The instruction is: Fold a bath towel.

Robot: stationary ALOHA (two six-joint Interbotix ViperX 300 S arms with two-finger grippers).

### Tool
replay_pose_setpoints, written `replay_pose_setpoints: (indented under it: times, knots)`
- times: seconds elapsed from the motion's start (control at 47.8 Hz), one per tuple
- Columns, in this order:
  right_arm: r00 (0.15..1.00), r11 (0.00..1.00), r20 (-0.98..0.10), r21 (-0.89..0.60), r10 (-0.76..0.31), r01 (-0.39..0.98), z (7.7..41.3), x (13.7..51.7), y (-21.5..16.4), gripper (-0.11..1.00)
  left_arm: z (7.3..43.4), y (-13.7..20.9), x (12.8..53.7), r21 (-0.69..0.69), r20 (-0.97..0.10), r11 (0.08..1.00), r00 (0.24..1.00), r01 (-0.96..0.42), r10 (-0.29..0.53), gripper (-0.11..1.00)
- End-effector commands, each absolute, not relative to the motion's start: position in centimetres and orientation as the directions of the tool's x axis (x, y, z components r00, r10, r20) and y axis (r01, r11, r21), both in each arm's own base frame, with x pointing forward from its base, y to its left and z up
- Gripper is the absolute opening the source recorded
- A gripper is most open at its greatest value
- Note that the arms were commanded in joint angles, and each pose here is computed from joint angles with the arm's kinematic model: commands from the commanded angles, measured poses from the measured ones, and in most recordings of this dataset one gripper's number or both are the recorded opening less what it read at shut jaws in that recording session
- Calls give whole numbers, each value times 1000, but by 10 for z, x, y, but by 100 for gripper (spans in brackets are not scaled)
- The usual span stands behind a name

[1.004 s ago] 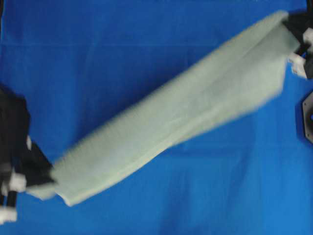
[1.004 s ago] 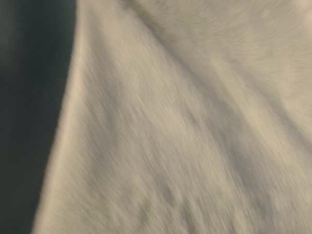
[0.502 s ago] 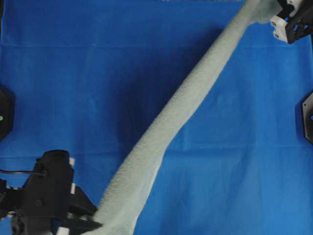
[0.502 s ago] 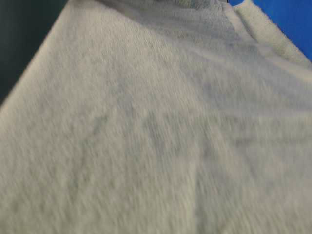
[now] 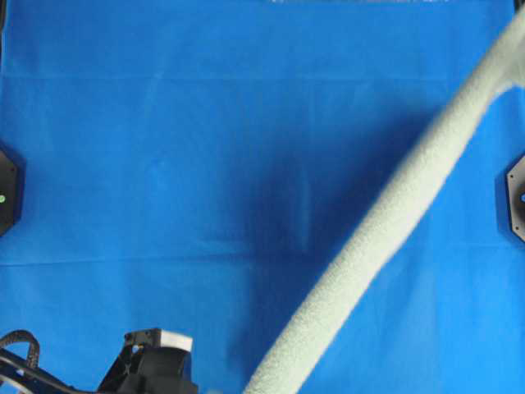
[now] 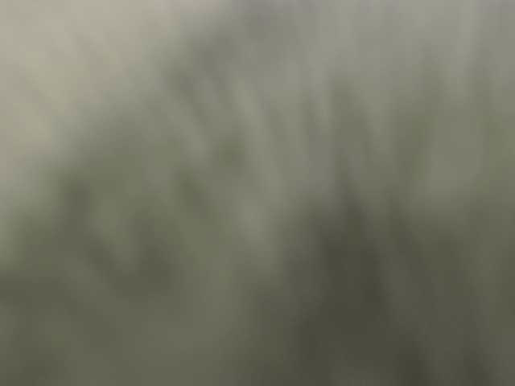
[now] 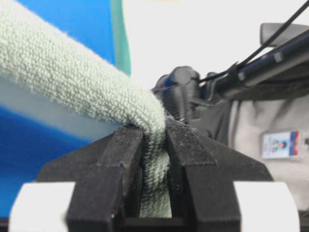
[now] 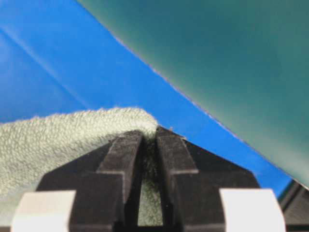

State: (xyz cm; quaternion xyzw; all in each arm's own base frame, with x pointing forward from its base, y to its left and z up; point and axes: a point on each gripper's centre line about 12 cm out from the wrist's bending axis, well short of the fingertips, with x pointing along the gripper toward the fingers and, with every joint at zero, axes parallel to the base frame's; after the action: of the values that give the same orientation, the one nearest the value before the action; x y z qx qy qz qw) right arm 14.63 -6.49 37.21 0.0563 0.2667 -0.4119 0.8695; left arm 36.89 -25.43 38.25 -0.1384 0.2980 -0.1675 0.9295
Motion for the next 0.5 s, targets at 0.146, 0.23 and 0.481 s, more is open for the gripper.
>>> replay_pose_setpoints:
  times: [0.146, 0.23, 0.481]
  knots:
    - [413, 596, -500, -287, -761, 750, 354, 189, -72, 12, 376, -234, 353, -370, -553, 915, 752, 163, -358, 10]
    - [380, 588, -523, -316, -763, 745, 335, 216, -87, 12, 355, -211, 343, -390, -599, 918, 736, 75, -315, 10]
    - [399, 642, -589, -284, -703, 712, 275, 286, -152, 12, 285, -143, 296, -402, -727, 897, 660, -183, -191, 10]
